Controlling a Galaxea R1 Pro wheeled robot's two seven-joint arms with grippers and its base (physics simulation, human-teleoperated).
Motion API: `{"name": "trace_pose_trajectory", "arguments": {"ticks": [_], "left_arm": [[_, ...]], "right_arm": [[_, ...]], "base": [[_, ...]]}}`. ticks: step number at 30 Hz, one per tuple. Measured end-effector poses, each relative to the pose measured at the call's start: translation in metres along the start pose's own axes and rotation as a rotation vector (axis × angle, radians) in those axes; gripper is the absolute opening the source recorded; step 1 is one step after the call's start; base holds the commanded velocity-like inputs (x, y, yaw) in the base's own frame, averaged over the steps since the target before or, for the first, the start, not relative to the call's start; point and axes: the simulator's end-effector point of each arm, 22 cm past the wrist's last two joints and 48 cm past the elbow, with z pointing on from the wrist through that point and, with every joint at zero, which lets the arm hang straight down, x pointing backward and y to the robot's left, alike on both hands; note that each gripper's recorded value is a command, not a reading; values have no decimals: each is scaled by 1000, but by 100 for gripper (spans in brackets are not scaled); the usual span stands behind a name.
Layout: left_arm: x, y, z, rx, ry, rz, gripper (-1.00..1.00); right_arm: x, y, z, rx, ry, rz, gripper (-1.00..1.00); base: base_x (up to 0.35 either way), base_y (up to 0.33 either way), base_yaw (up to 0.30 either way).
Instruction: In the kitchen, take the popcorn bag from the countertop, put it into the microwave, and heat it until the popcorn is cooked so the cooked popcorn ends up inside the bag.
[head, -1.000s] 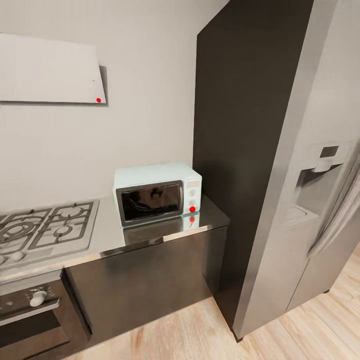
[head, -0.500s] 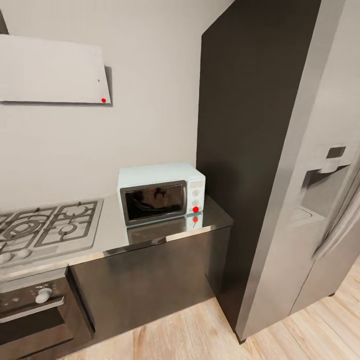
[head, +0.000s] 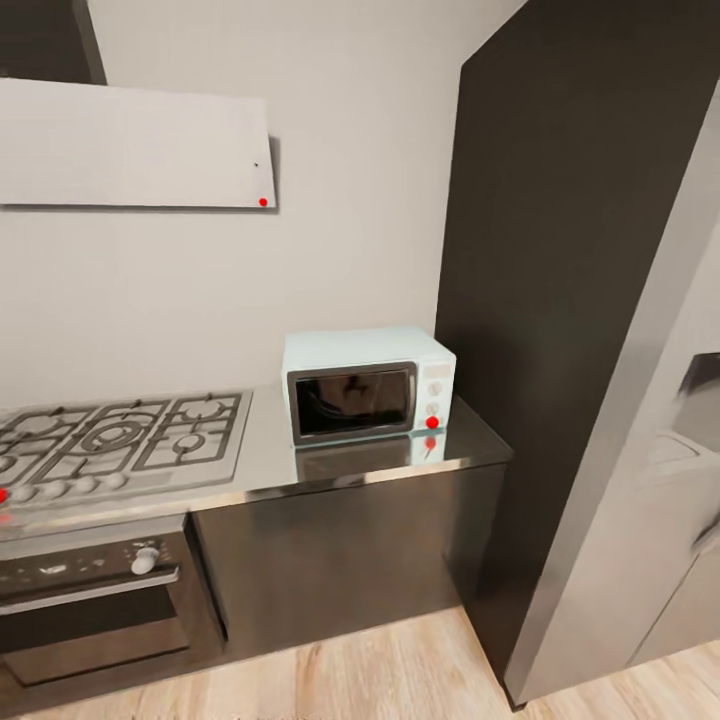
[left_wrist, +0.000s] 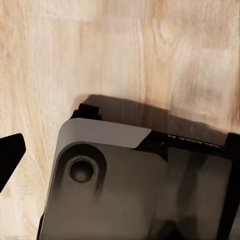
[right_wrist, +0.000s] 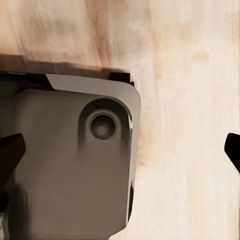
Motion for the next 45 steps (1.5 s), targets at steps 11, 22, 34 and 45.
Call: {"name": "trace_pose_trajectory", "arguments": {"ticks": [11,22,34,45], "left_arm": [[-4,-1,0,-2,-19,0,100],[-5,-1,0,-2,-23,0,100],[-5,-1,0,-2,-23,0,100],[-4,-1,0,-2,-22,0,100]], "right_arm": [[0,2,0,4,1,-37,100],[0,2,0,4,2,-38,100],[-1,0,0,11,-4,-40,100],[0,0,0,11,0,-40,100]], "base": [[0,0,270],[0,0,270],[0,0,62],[0,-194,0]]}}
